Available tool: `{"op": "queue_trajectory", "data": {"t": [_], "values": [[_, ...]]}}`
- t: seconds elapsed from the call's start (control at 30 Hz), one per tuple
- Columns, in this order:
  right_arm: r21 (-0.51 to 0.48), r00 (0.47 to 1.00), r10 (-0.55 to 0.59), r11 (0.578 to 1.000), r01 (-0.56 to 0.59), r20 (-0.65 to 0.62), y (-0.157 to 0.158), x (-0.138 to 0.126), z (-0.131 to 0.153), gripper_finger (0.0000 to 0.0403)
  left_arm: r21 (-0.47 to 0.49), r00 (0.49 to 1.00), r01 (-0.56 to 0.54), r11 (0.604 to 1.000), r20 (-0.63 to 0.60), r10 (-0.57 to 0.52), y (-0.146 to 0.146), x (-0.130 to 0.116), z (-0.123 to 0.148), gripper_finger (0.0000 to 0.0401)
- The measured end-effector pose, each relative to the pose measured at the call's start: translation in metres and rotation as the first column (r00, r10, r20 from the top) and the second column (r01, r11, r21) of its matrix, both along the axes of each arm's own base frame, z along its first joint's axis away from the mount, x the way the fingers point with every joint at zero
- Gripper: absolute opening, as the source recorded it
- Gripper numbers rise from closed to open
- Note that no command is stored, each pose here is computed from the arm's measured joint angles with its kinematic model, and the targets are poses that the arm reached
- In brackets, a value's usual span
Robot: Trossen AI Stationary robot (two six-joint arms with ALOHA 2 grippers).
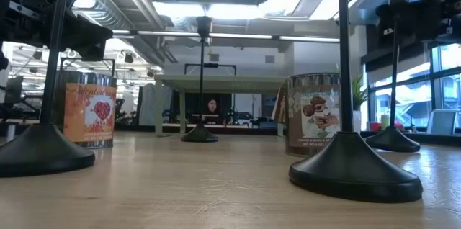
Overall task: Pick & Place candle stick holders
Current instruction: Put the top left candle holder on the shelf
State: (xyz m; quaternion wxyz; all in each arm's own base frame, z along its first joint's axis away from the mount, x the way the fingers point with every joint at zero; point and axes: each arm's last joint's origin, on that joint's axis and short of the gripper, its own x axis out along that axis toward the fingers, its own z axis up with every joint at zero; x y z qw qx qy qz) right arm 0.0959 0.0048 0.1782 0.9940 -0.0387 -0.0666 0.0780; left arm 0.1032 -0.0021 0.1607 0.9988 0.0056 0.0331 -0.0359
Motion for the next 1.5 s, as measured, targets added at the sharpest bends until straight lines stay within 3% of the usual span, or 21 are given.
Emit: {"op": "queue_trajectory", "data": {"t": [0.4,0.6,0.7,1.07,1.2,1.37,1.5], "values": [[0.007,0.994,-0.007,1.0,0.006,0.111,0.0,-0.002,0.011,0.0004,0.0,1.0,0.0,1.0,0.0,0.0,0.0,0.0,0.0,0.0006],[0.044,0.963,-0.145,0.989,0.139,0.227,-0.004,-0.005,0.022,0.0004,0.0,1.0,0.0,1.0,0.0,0.0,0.0,0.0,0.0,0.0006],[0.051,0.957,-0.162,0.987,0.155,0.238,-0.005,-0.005,0.023,0.0004,0.0,1.0,0.0,1.0,0.0,0.0,0.0,0.0,0.0,0.0006],[-0.036,0.966,-0.036,0.998,0.047,0.254,-0.001,-0.006,0.023,0.0009,0.002,1.0,-0.025,1.0,0.004,0.025,0.001,0.0,0.0,0.0006],[-0.047,0.961,-0.036,0.998,0.05,0.273,-0.001,-0.006,0.025,0.0031,-0.001,1.0,-0.028,1.0,0.008,0.028,0.001,0.0,0.001,0.0006],[-0.048,0.941,-0.026,0.998,0.045,0.338,-0.001,-0.009,0.031,0.0064,-0.002,0.994,-0.034,0.999,0.1,0.034,0.001,0.0,0.01,0.0006],[-0.097,0.903,0.086,0.994,-0.049,0.421,0.003,-0.014,0.038,0.0088,-0.003,0.99,-0.031,1.0,0.137,0.031,0.001,0.0,0.013,0.0006]]}}
